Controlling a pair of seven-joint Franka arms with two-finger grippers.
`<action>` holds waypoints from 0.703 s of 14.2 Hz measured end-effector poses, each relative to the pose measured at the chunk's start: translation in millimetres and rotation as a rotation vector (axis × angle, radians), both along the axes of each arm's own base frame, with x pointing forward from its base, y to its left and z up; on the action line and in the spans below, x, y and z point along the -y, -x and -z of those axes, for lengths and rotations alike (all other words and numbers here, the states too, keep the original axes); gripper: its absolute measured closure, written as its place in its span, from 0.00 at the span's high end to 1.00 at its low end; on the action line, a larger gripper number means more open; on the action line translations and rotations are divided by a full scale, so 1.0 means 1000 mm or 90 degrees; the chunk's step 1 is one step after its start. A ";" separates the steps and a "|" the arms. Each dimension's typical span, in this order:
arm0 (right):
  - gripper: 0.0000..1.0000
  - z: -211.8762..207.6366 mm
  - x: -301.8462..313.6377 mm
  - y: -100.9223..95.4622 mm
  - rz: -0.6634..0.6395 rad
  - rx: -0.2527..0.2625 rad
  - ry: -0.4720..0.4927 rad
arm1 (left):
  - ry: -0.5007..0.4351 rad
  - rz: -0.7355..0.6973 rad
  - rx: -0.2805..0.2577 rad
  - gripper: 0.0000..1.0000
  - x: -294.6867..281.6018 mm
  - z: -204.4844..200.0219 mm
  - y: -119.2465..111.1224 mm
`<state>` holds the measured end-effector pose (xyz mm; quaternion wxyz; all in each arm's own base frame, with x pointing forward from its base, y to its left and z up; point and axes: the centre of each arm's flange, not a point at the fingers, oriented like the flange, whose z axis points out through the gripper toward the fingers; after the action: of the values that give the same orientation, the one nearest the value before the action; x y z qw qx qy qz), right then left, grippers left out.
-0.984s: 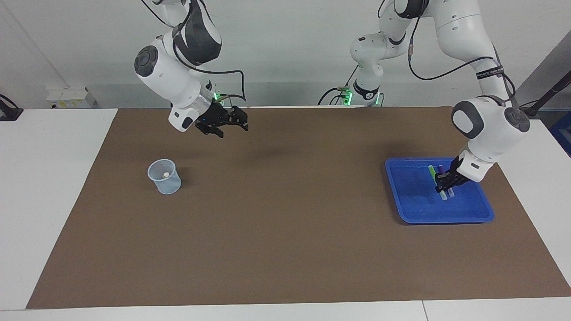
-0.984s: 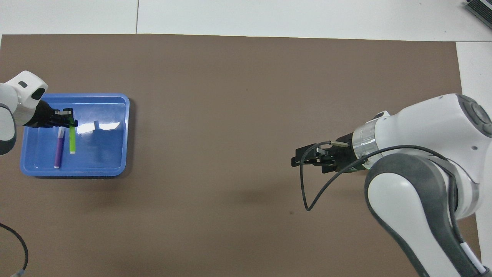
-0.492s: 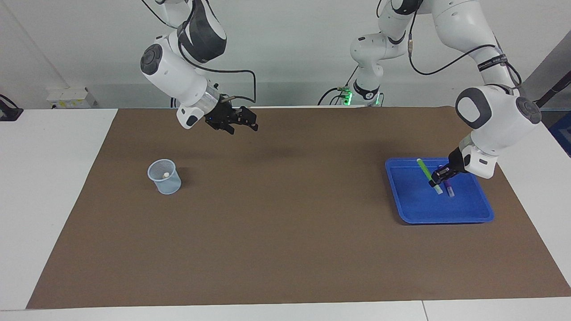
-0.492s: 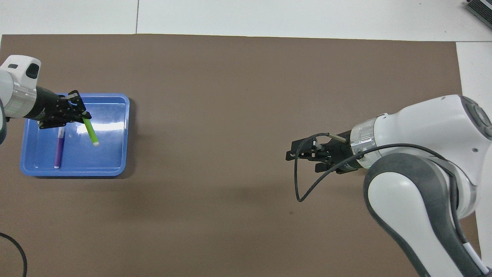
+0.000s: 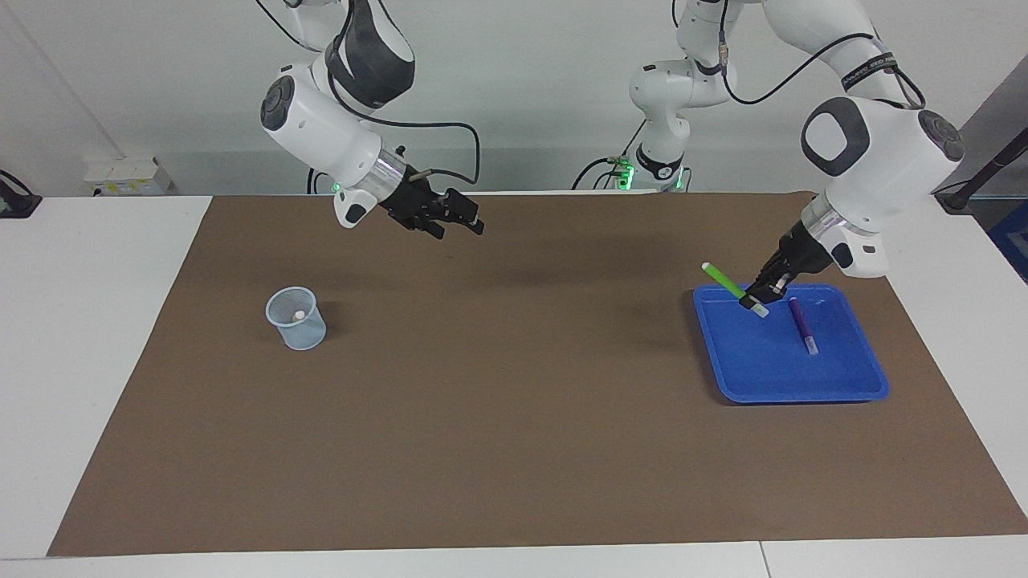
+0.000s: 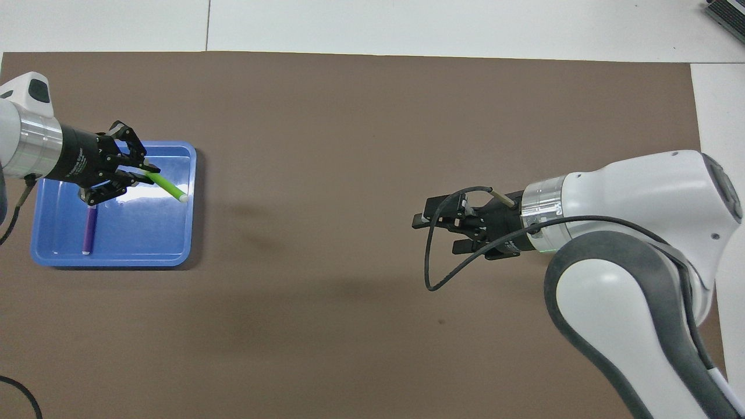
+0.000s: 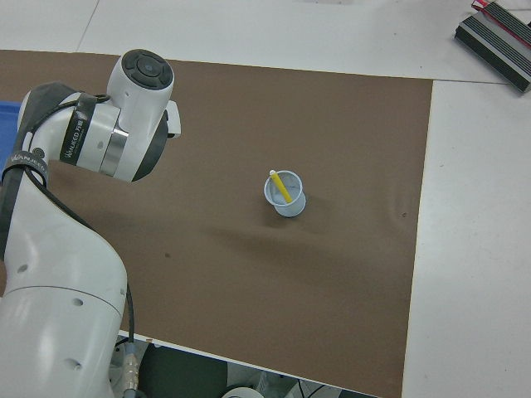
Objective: Transfer and insert pens with both arms
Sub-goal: 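Lift the green pen with the left gripper toward the right gripper, then grasp the green pen's free end with the right gripper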
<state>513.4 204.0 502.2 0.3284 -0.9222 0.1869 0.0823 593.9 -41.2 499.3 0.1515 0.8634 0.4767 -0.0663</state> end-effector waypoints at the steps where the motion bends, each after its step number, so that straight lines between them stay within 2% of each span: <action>1: 1.00 -0.002 -0.005 -0.001 0.018 0.003 -0.012 | 0.015 -0.032 -0.006 0.17 0.006 -0.007 0.003; 3: 1.00 -0.007 -0.027 0.000 0.073 0.004 -0.029 | 0.045 -0.087 -0.018 0.17 0.015 -0.020 0.011; 6: 1.00 -0.012 -0.078 0.011 0.160 0.007 -0.049 | 0.059 -0.142 -0.043 0.17 0.046 -0.035 0.030; 8: 1.00 -0.012 -0.099 0.017 0.179 0.009 -0.065 | 0.062 -0.174 -0.064 0.17 0.071 -0.039 0.040; 10: 1.00 -0.014 -0.114 0.024 0.192 0.014 -0.077 | 0.089 -0.206 -0.086 0.17 0.084 -0.041 0.046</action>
<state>489.4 318.4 515.8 0.3938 -0.8632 0.3141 0.0333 548.3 -125.7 540.6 0.1872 0.7565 0.6126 -0.1320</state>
